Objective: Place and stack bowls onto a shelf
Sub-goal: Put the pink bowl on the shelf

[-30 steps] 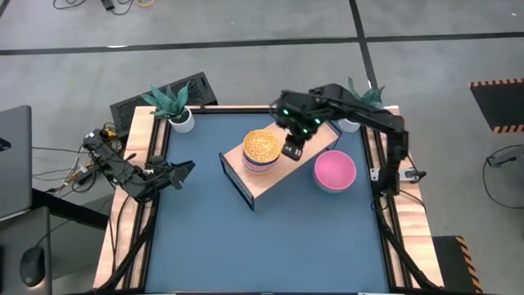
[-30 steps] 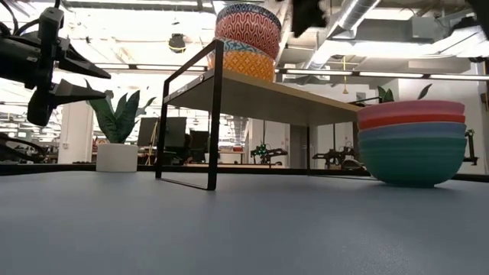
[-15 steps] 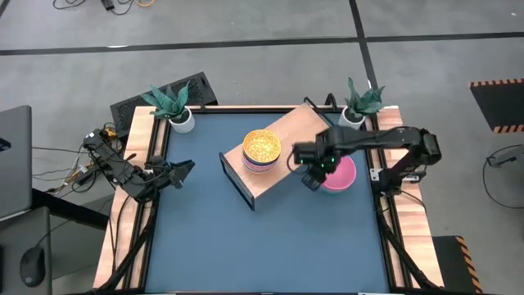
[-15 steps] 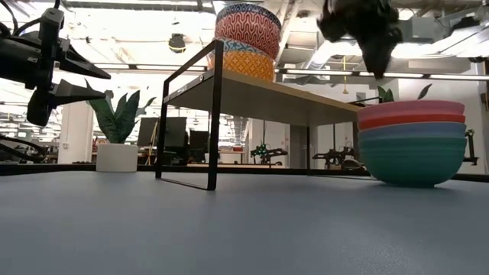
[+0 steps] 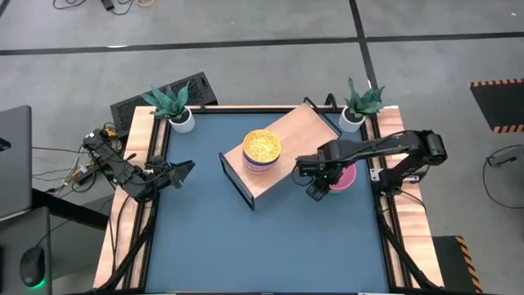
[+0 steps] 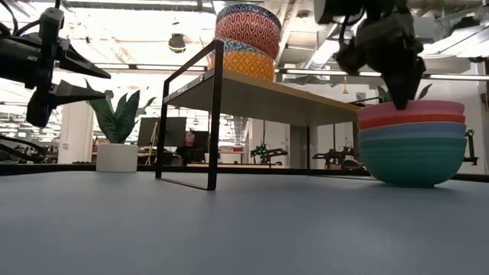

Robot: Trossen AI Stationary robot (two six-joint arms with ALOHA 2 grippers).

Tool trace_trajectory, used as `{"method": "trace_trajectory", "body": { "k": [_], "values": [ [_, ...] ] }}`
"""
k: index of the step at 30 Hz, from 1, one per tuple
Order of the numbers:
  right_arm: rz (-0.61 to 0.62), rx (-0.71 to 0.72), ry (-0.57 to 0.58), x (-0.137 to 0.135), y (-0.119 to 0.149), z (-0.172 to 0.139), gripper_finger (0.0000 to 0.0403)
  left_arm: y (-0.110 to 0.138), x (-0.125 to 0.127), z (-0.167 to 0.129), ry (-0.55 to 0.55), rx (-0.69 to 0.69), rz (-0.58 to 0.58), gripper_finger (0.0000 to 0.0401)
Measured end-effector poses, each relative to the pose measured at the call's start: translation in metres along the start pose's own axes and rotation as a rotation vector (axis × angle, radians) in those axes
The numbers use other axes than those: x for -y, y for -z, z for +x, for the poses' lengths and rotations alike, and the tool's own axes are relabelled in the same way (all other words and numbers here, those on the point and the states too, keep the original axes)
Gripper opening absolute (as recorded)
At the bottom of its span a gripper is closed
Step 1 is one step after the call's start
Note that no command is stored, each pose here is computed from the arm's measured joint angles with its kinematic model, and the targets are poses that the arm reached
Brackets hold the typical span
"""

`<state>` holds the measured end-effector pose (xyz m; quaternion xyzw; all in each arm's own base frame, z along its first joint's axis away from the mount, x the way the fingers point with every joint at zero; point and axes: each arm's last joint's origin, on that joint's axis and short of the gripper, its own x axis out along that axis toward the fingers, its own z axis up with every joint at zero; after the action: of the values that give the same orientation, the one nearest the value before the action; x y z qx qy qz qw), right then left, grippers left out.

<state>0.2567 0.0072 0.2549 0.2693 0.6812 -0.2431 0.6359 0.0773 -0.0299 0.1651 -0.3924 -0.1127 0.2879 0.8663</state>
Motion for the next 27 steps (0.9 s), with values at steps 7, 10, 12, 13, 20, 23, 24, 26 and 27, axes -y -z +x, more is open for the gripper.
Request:
{"method": "trace_trajectory", "body": {
  "k": [7,10,12,13,20,23,24,26,27],
  "values": [
    [-0.011,0.043,-0.057,0.006,0.01,-0.015,0.0063,0.0,0.0,0.0,0.0,0.0,0.012,0.0165],
    [-0.017,0.058,-0.071,0.008,0.012,-0.019,0.0017,0.0,0.0,0.0,0.0,0.0,0.021,0.0165],
    [-0.019,0.069,-0.076,0.009,0.013,-0.021,0.0019,0.0,0.0,0.0,0.0,0.0,0.022,0.0165],
    [-0.019,0.077,-0.076,0.01,0.014,-0.023,0.0022,0.0,0.0,0.0,0.0,0.0,0.022,0.0165],
    [-0.027,0.108,-0.087,0.012,0.016,-0.027,0.0057,0.0,0.0,0.0,0.0,0.0,0.022,0.0165],
    [-0.065,0.112,-0.086,0.011,0.015,-0.023,0.0076,0.0,0.0,0.0,0.0,0.001,0.022,0.0165],
    [-0.07,0.109,-0.085,0.009,0.013,-0.019,0.0082,0.0,0.0,0.0,0.0,0.0,0.022,0.0165],
    [-0.079,0.1,-0.077,0.008,0.011,-0.013,0.0094,0.0,0.0,0.0,0.0,0.0,0.023,0.0165],
    [-0.087,0.096,-0.072,0.008,0.011,-0.01,0.01,0.0,0.0,0.0,0.0,0.0,0.023,0.0165]
  ]
}}
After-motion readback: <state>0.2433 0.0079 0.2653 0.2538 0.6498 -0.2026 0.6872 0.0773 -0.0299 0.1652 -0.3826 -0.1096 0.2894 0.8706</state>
